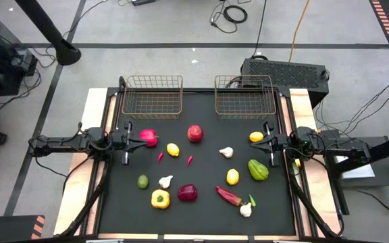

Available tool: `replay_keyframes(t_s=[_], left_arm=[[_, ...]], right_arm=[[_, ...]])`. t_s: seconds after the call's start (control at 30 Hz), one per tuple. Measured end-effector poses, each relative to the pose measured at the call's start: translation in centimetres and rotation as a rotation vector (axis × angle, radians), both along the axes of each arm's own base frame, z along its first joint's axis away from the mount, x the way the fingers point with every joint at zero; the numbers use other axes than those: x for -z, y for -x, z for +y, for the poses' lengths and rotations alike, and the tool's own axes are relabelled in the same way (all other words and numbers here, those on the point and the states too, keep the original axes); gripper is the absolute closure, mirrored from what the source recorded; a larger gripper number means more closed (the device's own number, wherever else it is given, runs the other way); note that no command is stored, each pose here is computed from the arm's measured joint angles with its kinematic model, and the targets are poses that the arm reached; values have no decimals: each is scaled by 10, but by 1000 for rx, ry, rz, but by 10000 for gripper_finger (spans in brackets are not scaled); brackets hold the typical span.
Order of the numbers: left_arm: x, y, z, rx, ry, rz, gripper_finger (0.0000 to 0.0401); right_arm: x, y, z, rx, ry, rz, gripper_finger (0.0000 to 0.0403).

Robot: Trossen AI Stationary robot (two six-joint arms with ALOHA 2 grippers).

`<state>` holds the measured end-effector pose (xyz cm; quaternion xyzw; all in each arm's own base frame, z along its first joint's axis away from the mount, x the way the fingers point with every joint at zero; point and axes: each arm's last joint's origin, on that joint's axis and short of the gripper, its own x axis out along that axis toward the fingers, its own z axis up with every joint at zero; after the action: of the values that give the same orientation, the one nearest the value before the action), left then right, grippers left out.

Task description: Sort produce into baskets

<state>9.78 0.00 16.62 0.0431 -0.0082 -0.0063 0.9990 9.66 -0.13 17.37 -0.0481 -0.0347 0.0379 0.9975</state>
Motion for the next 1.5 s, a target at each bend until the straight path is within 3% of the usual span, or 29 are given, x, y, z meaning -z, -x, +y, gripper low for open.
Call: replay_keyframes(t_s=[1.23,1.5], left_arm=[[0,0,1,-36,-26,-3,367],[-4,0,2,-60,-24,-40,367]], right_arm=[[0,0,0,0,0,0,403],[0,0,0,7,75,-7,403]])
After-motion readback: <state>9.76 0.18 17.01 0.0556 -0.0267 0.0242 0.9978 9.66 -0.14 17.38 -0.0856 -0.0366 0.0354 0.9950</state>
